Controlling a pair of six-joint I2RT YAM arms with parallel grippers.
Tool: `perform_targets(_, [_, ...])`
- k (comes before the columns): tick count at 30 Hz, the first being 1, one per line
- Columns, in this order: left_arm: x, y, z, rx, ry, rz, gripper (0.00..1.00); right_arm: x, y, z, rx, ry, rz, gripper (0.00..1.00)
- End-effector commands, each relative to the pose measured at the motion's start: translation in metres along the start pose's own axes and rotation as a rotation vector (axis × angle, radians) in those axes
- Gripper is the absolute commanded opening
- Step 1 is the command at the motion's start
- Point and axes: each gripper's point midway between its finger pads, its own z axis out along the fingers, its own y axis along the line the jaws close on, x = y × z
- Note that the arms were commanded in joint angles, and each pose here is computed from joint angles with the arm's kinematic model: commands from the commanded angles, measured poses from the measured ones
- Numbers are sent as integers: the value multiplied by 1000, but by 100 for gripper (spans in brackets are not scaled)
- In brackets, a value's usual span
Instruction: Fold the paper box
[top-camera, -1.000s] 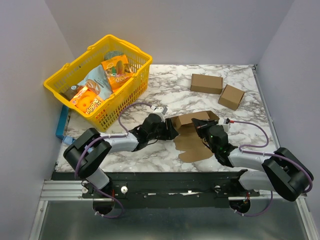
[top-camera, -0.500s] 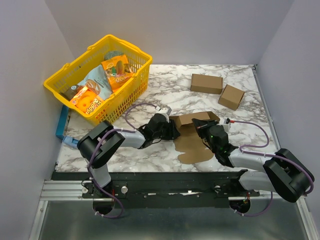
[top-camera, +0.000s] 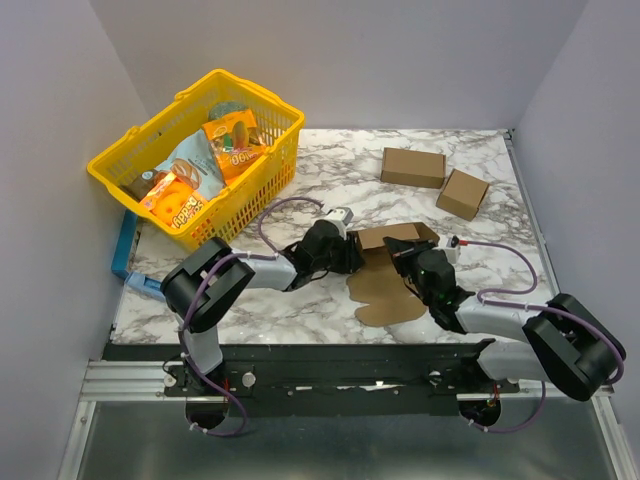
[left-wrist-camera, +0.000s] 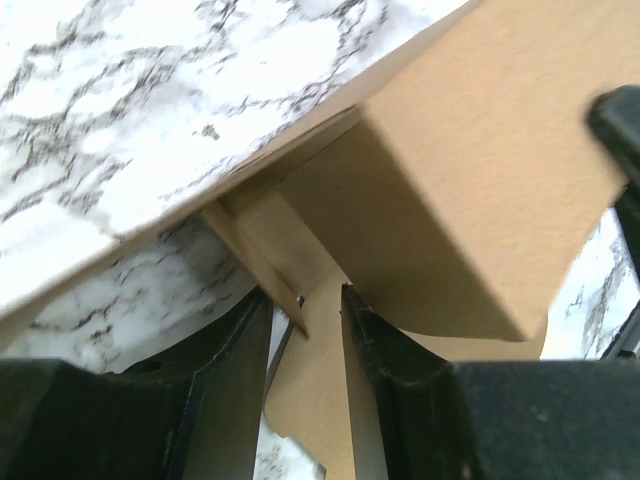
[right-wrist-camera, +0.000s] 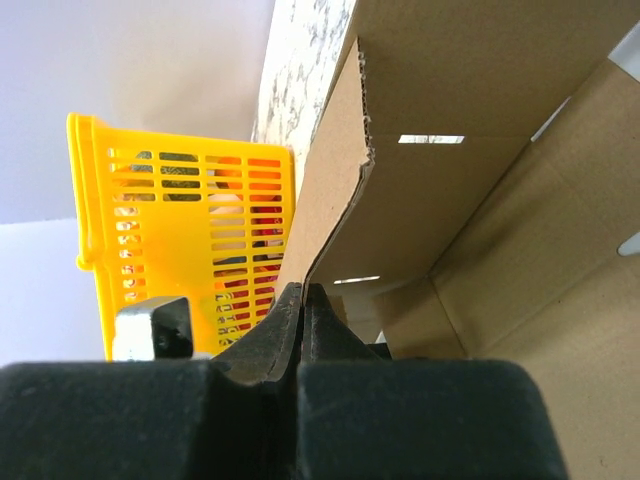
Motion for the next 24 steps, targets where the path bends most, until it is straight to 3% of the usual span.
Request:
perform_targets(1, [-13, -18, 6, 65, -22, 102, 41, 6, -25, 1, 72, 18, -77, 5])
perform_targets(11, [-4, -35, 12, 204, 2, 217, 41, 10, -32, 2, 98, 34, -89, 4])
perform_targets(16, [-4, -29, 8, 183, 1, 238, 41, 9, -32, 2, 96, 29, -79, 4])
perform_targets(19, [-12, -25, -5, 151, -30, 250, 46, 5, -28, 0, 84, 12, -76, 4])
perform_targets(24, [-11, -12, -38, 89, -48, 296, 72, -4, -26, -3, 88, -23, -85, 4])
